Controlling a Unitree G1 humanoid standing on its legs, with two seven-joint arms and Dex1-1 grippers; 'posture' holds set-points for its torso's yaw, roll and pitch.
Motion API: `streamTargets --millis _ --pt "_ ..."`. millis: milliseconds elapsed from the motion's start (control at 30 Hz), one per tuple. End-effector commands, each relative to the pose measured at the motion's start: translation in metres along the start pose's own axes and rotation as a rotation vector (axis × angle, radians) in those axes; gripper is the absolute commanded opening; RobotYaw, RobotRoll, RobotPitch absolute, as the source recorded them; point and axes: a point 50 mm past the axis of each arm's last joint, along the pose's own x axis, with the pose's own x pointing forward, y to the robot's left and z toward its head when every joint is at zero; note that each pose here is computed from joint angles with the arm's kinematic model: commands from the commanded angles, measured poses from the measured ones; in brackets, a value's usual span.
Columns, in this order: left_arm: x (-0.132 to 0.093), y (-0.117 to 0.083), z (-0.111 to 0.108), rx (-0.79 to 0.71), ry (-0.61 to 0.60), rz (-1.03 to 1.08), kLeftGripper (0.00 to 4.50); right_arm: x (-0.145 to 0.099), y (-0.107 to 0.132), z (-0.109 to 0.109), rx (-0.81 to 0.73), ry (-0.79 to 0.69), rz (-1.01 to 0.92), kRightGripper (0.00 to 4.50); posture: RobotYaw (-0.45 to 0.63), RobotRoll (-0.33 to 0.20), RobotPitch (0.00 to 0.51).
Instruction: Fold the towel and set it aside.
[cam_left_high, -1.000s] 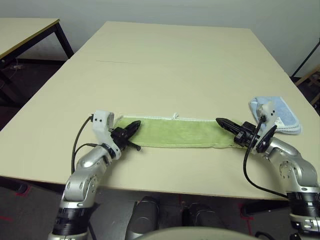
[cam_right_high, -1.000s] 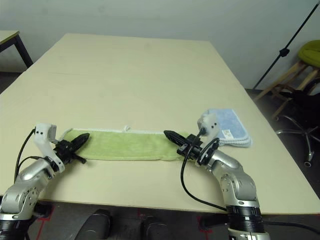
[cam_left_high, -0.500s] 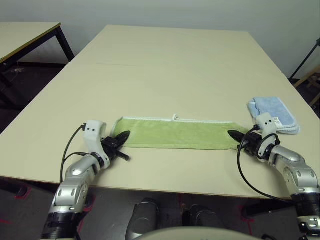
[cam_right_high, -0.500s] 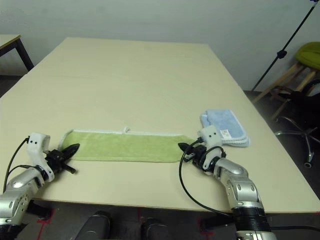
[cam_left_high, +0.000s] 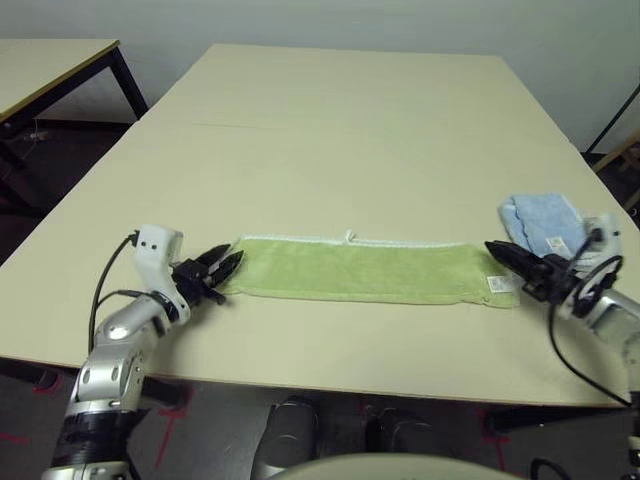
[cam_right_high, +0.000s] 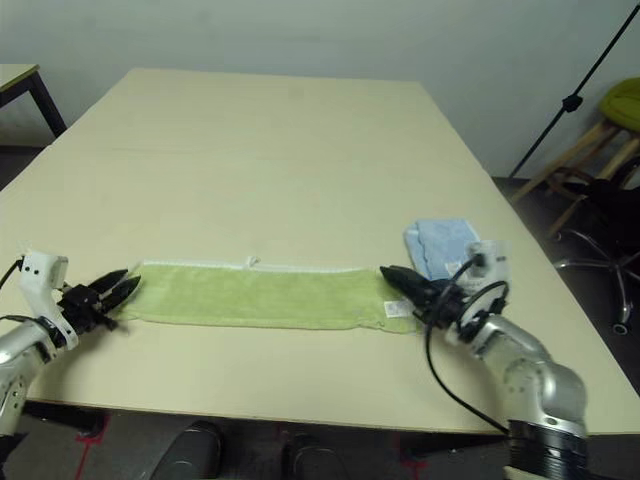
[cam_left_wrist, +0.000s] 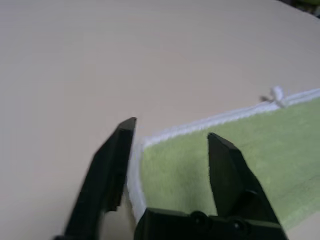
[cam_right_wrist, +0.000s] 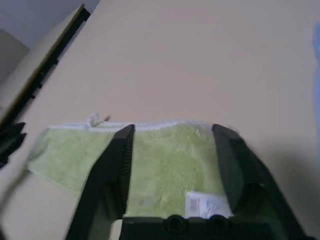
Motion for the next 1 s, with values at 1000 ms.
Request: streamTargets --millis 1000 --pt "0.008 -0.013 0.045 0.061 -0.129 -0.545 4.5 0.017 0.018 -0.061 0.398 0.185 -0.34 4.32 0.11 0.0 0.097"
